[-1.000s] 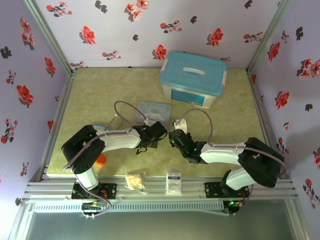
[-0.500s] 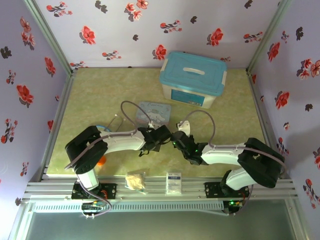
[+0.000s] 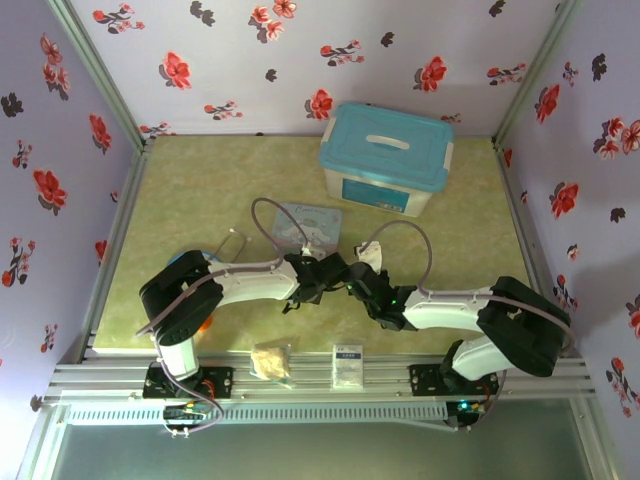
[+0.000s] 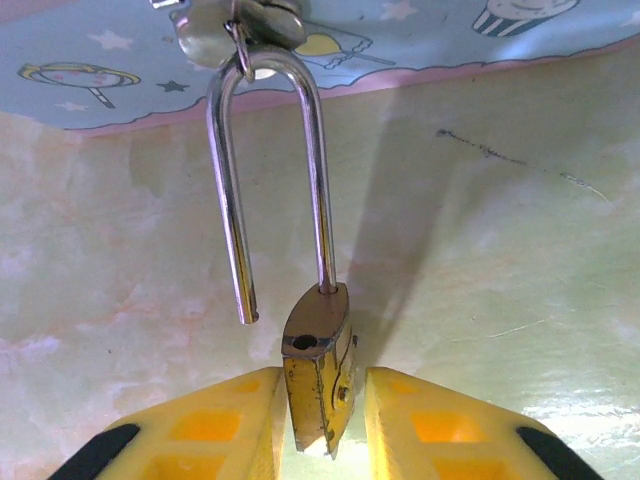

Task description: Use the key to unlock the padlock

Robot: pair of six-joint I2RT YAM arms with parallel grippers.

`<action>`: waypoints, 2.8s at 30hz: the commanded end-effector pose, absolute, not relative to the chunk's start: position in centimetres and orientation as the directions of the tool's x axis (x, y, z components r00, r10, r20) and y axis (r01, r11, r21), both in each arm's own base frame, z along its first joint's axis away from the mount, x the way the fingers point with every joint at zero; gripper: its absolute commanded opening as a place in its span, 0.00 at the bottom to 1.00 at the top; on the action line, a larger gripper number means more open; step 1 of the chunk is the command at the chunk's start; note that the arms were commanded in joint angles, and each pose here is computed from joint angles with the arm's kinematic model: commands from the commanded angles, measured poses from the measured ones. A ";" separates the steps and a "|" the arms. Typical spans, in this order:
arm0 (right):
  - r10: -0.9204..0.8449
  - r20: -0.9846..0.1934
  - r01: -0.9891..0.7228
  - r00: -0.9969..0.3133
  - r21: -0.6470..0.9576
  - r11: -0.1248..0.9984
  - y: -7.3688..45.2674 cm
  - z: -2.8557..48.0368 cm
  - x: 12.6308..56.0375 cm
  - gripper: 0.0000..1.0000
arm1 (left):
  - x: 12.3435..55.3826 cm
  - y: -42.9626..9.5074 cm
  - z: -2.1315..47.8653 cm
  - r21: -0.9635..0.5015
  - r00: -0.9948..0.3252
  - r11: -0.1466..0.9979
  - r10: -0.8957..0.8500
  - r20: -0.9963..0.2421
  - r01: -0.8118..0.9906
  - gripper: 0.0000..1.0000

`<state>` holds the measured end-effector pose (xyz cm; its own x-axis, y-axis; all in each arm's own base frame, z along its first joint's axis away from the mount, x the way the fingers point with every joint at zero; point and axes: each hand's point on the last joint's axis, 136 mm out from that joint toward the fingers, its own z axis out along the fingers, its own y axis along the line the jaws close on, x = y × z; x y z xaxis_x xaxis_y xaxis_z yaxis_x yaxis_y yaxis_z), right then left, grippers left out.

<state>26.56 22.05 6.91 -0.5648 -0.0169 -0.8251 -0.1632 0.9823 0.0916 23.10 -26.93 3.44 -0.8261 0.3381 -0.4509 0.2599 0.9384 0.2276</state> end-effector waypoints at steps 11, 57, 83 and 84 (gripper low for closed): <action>0.014 -0.828 -0.095 -0.561 0.081 0.992 20.7 6.8 26.8 0.34 | 21.7 -31.4 5.9 0.062 -0.784 0.939 0.318 -0.533 0.339 0.25; -0.048 -0.650 -0.363 -0.758 0.360 0.860 31.6 5.6 25.6 0.53 | 24.5 -23.1 14.2 -0.403 -0.764 0.890 -0.104 -0.636 0.214 0.64; -0.113 -0.503 -0.340 -0.857 0.387 0.857 32.4 1.7 26.2 0.41 | 24.5 -22.6 12.4 -0.410 -0.767 0.890 -0.117 -0.630 0.201 0.64; -0.108 -0.507 -0.339 -0.855 0.389 0.856 32.3 1.9 26.2 0.40 | 24.4 -22.5 12.4 -0.412 -0.768 0.889 -0.119 -0.630 0.200 0.64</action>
